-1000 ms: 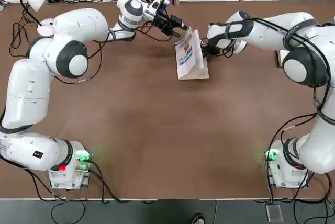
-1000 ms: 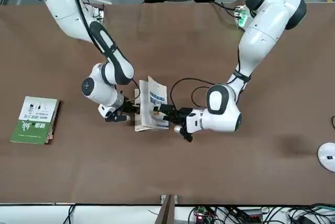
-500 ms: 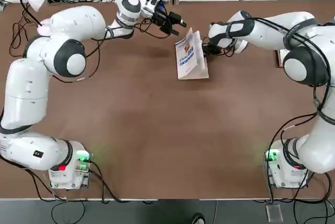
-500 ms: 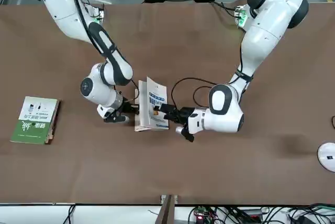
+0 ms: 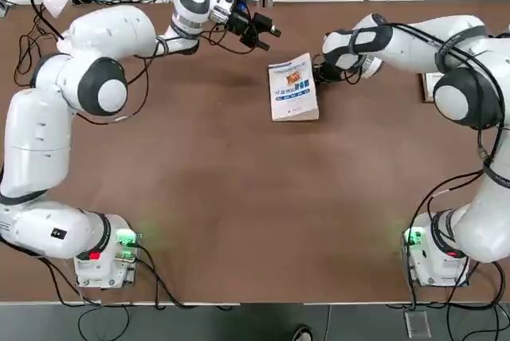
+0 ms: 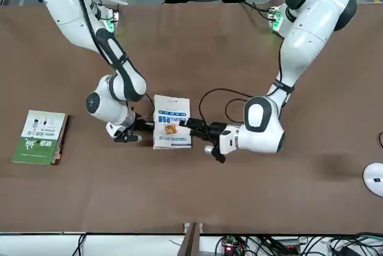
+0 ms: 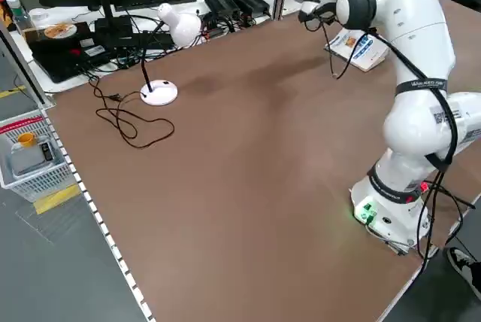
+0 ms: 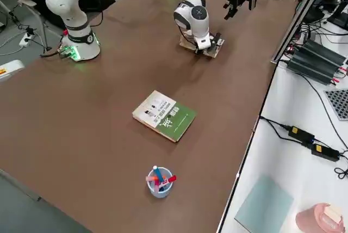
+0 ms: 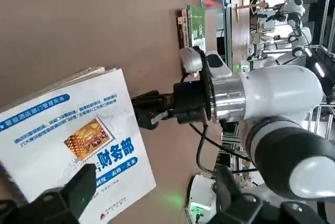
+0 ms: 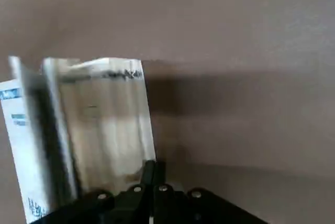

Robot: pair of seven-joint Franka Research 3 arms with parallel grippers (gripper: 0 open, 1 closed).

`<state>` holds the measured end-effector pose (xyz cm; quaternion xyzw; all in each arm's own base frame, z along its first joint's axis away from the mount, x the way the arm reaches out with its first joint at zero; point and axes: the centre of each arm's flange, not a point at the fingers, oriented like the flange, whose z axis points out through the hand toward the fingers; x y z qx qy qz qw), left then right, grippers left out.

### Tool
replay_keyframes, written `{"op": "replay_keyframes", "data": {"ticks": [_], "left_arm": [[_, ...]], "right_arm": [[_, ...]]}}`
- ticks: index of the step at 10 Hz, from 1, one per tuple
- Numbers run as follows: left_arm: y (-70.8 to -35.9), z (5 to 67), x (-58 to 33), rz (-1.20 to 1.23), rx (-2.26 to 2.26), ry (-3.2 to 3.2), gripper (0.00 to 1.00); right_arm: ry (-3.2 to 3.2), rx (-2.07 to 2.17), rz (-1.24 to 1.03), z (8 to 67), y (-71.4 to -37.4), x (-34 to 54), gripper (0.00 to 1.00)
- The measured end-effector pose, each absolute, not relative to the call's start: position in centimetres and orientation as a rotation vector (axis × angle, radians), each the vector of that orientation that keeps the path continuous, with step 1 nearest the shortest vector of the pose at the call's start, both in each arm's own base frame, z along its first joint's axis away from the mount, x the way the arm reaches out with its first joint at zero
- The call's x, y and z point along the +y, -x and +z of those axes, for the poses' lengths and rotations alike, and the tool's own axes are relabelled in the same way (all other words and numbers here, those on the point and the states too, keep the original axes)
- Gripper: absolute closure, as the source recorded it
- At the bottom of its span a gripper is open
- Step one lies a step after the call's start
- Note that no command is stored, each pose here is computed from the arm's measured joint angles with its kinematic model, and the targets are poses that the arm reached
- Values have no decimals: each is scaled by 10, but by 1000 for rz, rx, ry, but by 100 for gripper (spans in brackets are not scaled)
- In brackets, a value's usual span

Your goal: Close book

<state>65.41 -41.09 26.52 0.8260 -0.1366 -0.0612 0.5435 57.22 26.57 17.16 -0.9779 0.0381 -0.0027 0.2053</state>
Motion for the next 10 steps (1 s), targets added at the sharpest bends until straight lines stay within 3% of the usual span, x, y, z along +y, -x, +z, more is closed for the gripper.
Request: {"op": "replay_keyframes", "data": {"ticks": [10], "left_arm": [[-656, 333, -393, -160, -398, -2148, 0]], "right_arm": [[2627, 121, 87, 228, -602, 227, 99]]}}
